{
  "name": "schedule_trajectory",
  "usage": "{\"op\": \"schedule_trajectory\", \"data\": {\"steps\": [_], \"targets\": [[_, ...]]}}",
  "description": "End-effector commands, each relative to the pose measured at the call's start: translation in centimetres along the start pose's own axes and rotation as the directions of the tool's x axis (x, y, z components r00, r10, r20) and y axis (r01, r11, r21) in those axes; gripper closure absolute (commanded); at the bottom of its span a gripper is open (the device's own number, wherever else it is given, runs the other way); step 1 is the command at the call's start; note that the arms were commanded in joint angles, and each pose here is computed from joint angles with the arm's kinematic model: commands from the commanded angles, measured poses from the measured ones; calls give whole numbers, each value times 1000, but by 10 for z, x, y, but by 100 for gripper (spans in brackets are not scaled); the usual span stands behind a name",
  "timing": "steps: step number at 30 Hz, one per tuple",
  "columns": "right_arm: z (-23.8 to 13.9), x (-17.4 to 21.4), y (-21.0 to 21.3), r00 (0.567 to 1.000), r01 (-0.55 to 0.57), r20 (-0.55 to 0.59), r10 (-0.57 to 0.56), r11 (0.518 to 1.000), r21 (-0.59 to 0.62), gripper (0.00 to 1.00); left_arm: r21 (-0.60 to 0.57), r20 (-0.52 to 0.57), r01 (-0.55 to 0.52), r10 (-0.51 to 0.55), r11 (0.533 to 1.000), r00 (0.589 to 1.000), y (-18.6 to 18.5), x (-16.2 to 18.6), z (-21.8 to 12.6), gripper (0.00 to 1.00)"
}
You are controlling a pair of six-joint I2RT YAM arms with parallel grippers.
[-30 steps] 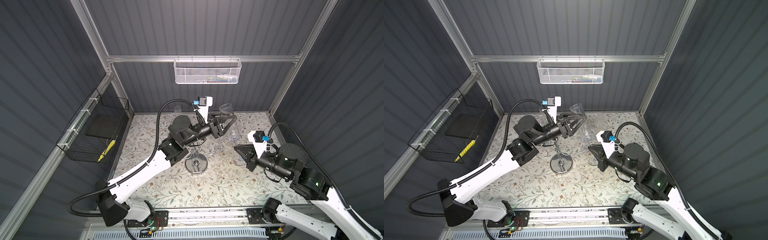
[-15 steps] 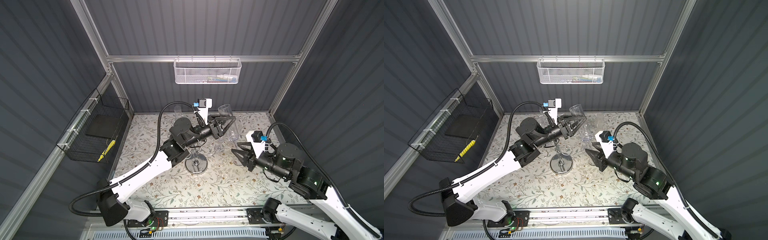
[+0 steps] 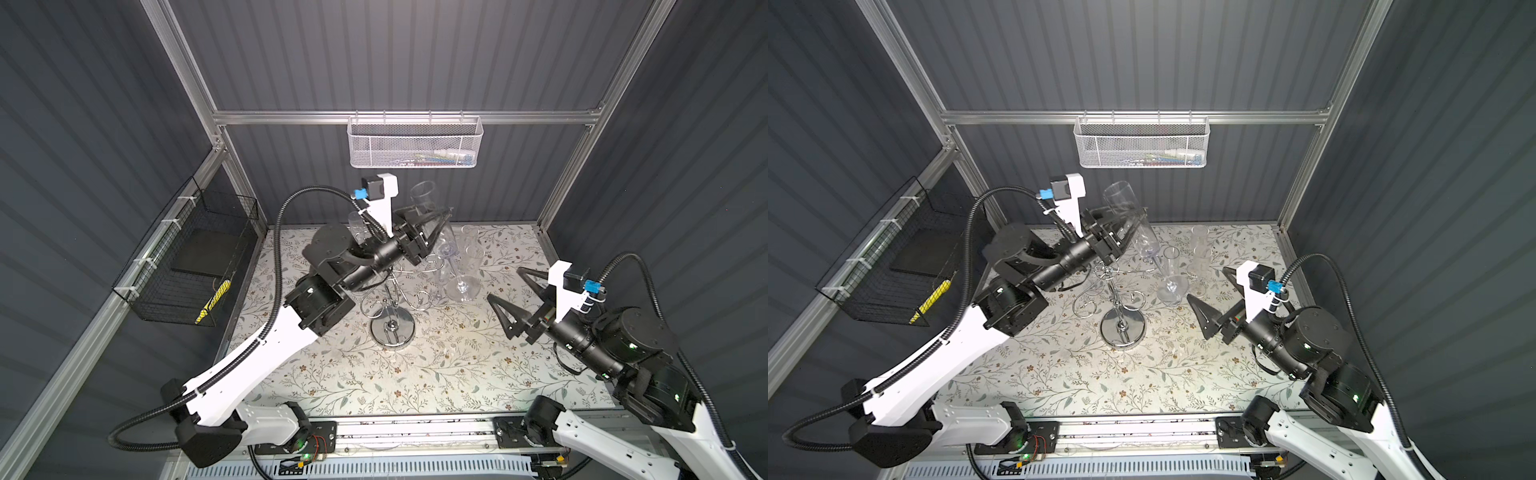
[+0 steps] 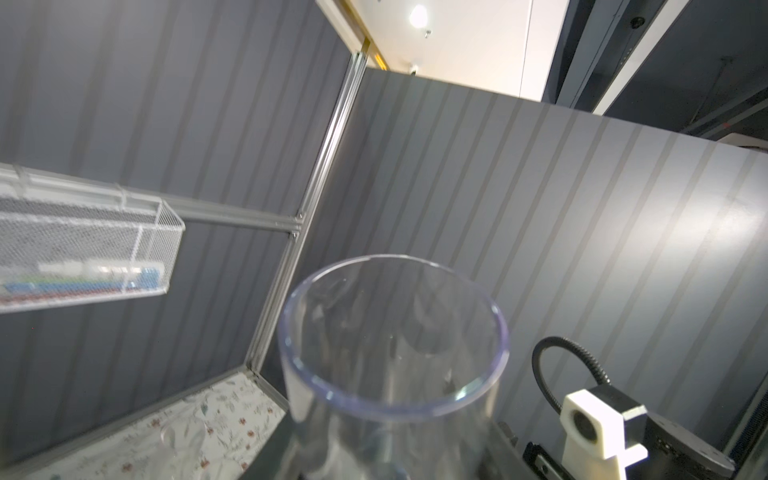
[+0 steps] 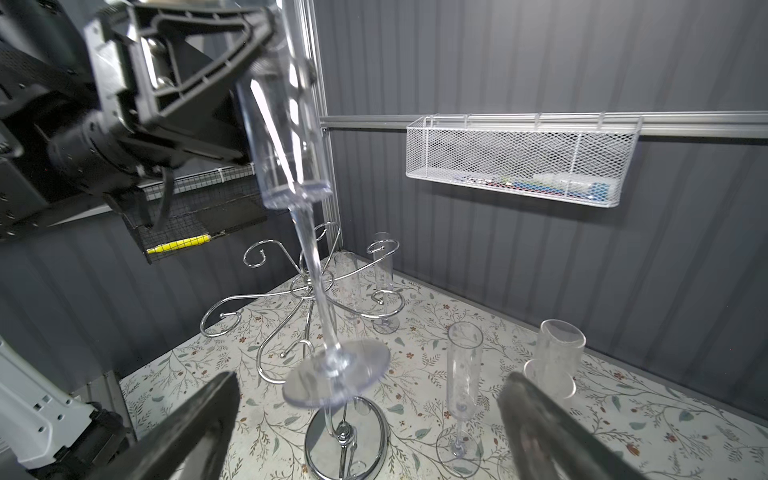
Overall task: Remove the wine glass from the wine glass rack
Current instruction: 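Carry and lower the flute beside the standing flutes with the left gripper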
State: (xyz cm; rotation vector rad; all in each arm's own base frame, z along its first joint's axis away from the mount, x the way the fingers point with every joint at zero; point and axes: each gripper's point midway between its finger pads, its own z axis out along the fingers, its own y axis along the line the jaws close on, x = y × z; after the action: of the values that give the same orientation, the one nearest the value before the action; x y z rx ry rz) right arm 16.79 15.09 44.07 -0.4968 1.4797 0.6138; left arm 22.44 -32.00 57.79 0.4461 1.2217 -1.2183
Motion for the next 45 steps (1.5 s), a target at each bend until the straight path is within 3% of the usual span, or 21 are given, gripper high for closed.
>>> {"op": "schedule_trajectory", "data": {"steps": [1,6,11,16,22,25,28,34,42,45], "targets": [[-6,-10,-5,999,1,33,-2,1000,28,1,-46,55,-164,167,985,984,-8,-41,-15,54],[-4,1,-5,1000,0,-4,0,1000,29,1,-138,67,-307,318,942,946,-5,-64,-33,54],[-1,3,-4,1000,1,-16,-1,1000,25,1,-255,57,-446,474,858,879,-1,-92,-57,55],[4,6,-4,1000,1,-29,0,1000,25,1,-407,-11,-545,592,733,806,15,-114,-84,55],[10,10,0,999,1,-47,0,1000,7,1,-556,-119,-623,689,551,715,36,-129,-114,56],[13,11,1,999,1,-52,-1,1000,2,1,-595,-173,-644,705,482,688,44,-132,-125,55],[15,13,2,998,3,-59,-3,1000,-3,1,-643,-231,-639,688,423,688,56,-133,-135,53],[21,19,5,997,2,-77,-3,1000,-19,1,-677,-239,-623,684,391,689,60,-134,-149,53],[24,25,7,996,-1,-91,-1,1000,-27,1,-666,-315,-663,676,341,666,74,-121,-140,52],[22,24,7,996,0,-86,-2,1000,-27,1,-666,-331,-662,660,343,675,86,-115,-136,52]]}}
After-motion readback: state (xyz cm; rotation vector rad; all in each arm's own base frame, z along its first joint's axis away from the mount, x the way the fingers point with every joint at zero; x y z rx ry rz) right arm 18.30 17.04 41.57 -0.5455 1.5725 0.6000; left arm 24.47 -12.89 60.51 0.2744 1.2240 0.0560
